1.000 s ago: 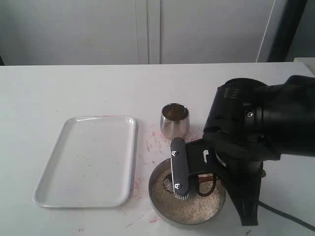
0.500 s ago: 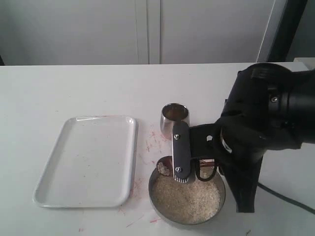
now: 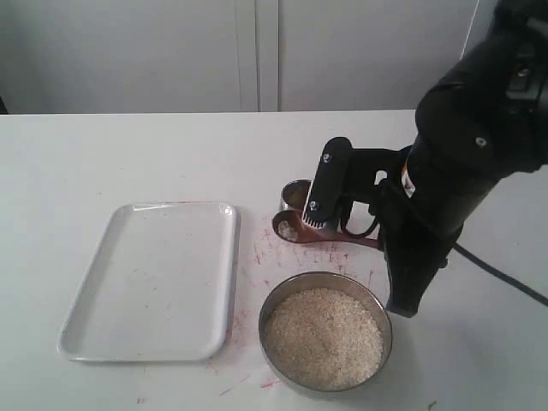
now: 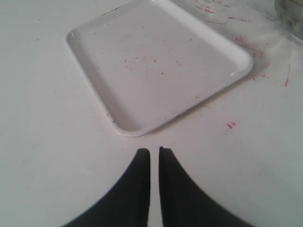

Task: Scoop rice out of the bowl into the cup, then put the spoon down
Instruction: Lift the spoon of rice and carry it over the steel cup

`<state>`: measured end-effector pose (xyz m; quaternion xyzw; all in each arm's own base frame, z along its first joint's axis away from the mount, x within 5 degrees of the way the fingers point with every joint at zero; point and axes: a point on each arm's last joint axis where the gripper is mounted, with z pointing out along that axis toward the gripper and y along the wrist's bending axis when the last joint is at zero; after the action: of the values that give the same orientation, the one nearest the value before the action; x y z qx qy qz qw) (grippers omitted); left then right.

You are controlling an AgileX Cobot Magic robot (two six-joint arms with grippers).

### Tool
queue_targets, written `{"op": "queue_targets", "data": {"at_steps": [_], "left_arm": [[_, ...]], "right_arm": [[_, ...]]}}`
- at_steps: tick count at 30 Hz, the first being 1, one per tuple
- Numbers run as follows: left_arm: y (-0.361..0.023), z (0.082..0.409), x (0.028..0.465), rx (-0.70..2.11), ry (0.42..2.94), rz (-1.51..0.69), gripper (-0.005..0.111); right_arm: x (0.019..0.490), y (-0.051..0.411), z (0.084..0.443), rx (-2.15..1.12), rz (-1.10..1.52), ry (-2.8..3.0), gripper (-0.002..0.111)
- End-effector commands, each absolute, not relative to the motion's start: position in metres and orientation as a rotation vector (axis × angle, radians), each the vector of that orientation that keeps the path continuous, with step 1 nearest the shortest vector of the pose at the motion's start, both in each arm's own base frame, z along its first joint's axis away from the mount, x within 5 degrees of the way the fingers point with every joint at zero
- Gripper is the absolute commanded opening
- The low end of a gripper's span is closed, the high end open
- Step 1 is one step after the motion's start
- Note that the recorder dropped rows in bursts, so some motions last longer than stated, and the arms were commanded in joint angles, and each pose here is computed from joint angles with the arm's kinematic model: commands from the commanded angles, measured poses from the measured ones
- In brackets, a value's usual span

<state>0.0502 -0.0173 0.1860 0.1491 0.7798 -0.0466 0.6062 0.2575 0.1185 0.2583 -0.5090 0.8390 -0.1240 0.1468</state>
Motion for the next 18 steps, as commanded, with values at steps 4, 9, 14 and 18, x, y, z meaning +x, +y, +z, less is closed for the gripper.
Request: {"op": "queue_targets", "data": {"at_steps": [4, 9, 14, 18], "left_arm": [[-0.018, 0.184, 0.05, 0.352, 1.807, -0.116, 0.014], [-0.018, 0.184, 0.05, 0.352, 1.807, -0.116, 0.014], [-0.018, 0.184, 0.05, 0.352, 1.807, -0.116, 0.014], [-0.018, 0.184, 0.05, 0.352, 1.807, -0.116, 0.014]], "right_arm": [[0.27, 0.113, 0.264, -1.416, -0.349, 2.558, 0.0], [0.284, 0.118, 0.267, -1.359, -0.368, 2.604, 0.0], [0.301, 0.115, 0.266, -1.287, -0.401, 2.661, 0.0], [0.316, 0.111, 0.261, -1.242, -0.418, 2.724, 0.0]]}}
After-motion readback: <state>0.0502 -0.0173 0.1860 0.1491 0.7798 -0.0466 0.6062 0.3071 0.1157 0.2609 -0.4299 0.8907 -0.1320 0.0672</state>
